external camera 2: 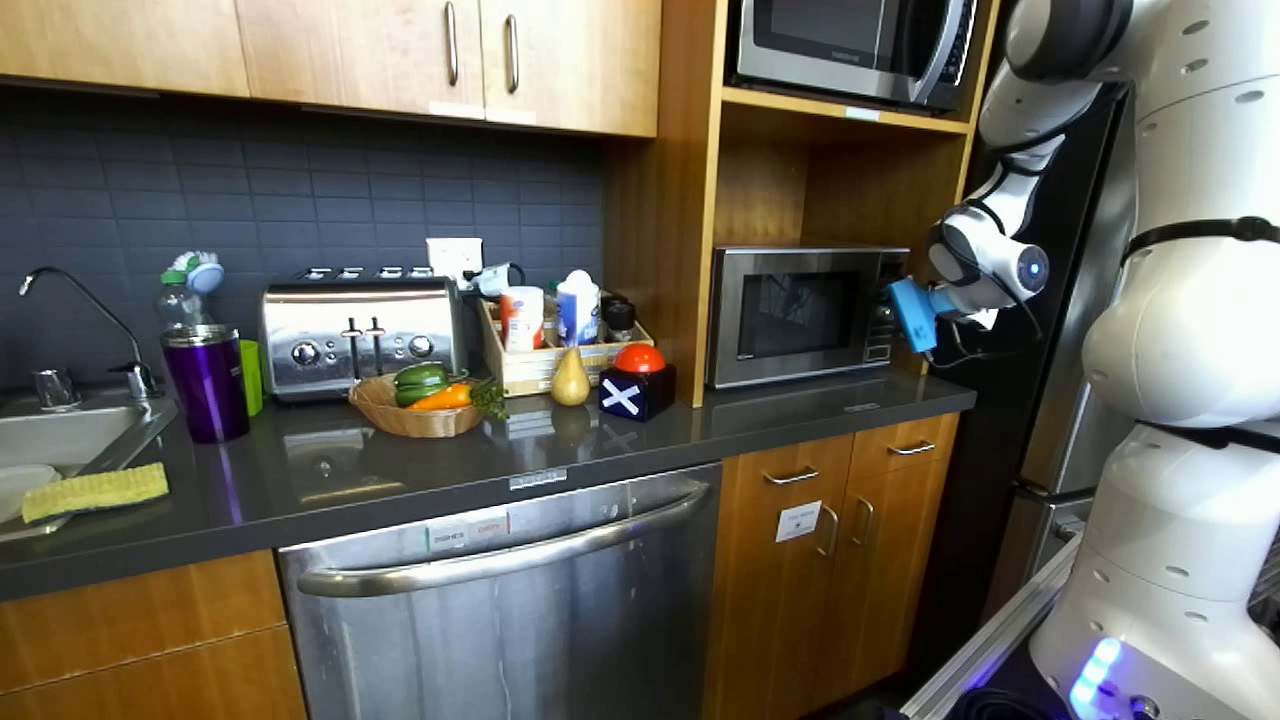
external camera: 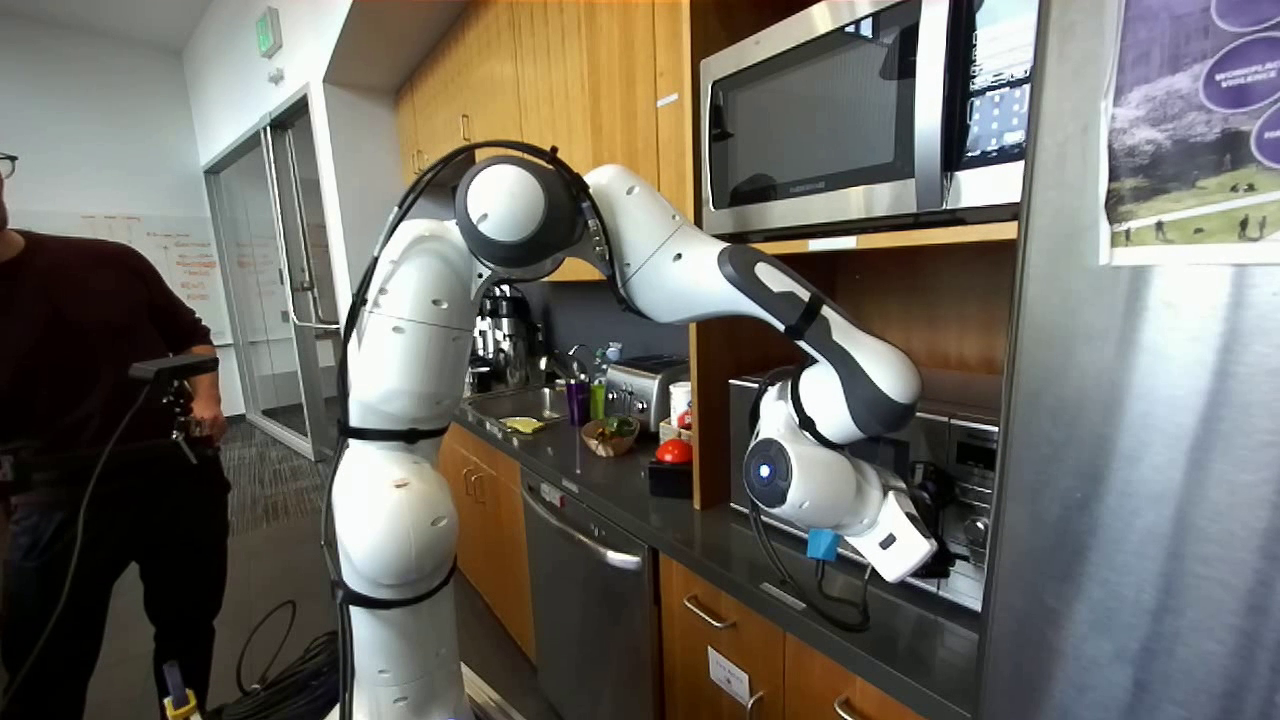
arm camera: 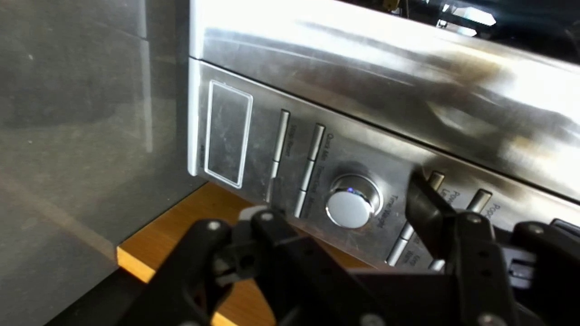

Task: Press a button on the right side of the microwave.

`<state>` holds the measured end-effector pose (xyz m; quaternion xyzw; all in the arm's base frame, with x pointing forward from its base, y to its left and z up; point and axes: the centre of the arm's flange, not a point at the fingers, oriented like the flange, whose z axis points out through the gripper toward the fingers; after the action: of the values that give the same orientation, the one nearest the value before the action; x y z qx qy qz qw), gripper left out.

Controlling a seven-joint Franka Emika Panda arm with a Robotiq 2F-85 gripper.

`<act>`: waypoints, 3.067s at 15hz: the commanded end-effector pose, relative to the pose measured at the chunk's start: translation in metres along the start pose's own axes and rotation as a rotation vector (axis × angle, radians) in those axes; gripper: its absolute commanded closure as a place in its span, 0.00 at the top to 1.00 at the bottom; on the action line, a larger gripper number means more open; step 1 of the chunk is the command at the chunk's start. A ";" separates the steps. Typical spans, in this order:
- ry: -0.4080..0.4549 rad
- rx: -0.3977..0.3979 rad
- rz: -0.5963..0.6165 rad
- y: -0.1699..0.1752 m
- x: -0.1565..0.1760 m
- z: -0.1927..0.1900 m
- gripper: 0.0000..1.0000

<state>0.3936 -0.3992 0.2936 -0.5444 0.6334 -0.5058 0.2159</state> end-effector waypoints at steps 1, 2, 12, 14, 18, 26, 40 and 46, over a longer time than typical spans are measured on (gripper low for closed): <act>0.011 0.026 0.006 -0.008 0.002 0.001 0.71; 0.014 0.029 0.003 -0.009 0.002 0.001 0.71; 0.014 0.034 -0.033 -0.013 0.002 0.003 0.57; 0.017 0.038 -0.039 -0.016 0.004 0.003 0.31; 0.021 0.045 -0.051 -0.019 0.006 0.003 0.01; 0.028 0.033 -0.033 -0.011 0.013 0.002 0.00; 0.000 -0.138 -0.049 -0.001 0.016 -0.035 0.00; -0.126 -0.282 -0.074 0.010 -0.013 -0.058 0.00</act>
<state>0.3566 -0.3921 0.2974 -0.6052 0.6598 -0.4200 0.1483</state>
